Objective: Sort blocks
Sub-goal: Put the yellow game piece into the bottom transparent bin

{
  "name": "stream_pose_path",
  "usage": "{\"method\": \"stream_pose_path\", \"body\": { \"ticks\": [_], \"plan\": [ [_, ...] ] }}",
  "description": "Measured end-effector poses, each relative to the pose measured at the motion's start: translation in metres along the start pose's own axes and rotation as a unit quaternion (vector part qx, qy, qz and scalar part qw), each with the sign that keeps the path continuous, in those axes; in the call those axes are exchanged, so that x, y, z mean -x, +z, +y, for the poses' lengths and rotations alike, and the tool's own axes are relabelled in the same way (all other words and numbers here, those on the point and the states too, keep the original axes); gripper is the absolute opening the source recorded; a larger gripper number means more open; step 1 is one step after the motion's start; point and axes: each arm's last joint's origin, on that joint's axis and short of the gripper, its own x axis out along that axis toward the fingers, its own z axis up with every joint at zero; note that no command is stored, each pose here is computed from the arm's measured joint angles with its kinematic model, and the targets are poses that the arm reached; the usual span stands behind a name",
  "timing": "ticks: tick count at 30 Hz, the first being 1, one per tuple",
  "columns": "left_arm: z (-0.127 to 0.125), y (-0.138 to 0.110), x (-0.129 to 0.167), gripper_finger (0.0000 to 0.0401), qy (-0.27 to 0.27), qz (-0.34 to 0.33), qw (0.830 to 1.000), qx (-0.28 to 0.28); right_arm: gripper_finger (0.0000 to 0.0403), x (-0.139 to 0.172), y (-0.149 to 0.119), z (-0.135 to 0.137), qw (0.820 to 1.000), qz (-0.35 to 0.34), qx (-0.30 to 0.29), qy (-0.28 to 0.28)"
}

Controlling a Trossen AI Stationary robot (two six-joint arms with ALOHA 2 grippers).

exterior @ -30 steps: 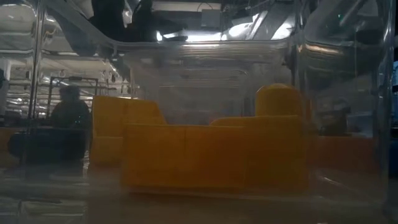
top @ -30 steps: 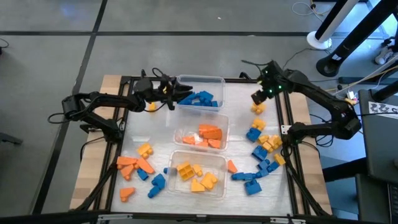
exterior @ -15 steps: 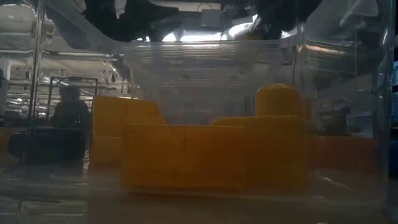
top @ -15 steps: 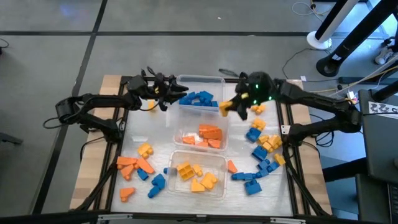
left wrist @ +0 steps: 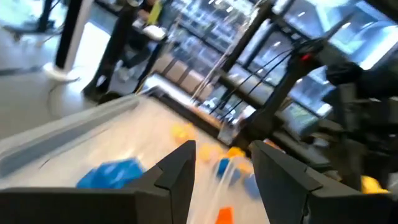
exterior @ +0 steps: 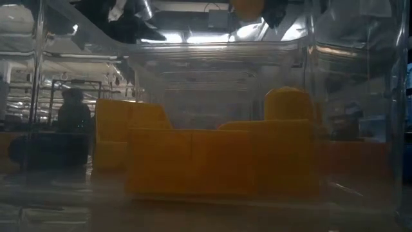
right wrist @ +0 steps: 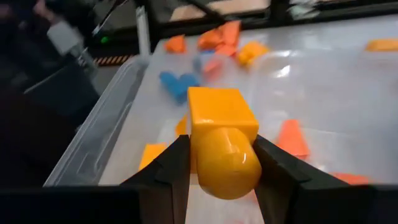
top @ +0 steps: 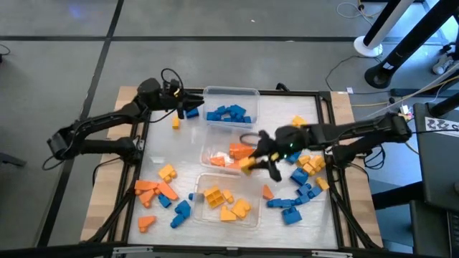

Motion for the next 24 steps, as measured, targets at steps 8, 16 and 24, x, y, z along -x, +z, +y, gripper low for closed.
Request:
{"method": "stream_pose_path", "body": {
  "ticks": [8, 16, 24],
  "plan": [
    [0.002, -0.003, 0.012, 0.0148, 0.032, 0.03, 0.999, 0.008, 0.0138, -0.043, -0.012, 0.031, 0.996, 0.008, 0.029, 0.086],
    [0.012, -0.02, 0.017, 0.0148, 0.143, 0.077, 0.979, 0.12, 0.0163, -0.064, -0.02, 0.033, 0.995, 0.02, 0.0, 0.093],
    [0.018, -0.04, 0.025, 0.0148, 0.199, 0.163, 0.951, 0.171, 0.0214, -0.067, -0.022, 0.032, 0.995, 0.026, -0.024, 0.095]
  ]
}}
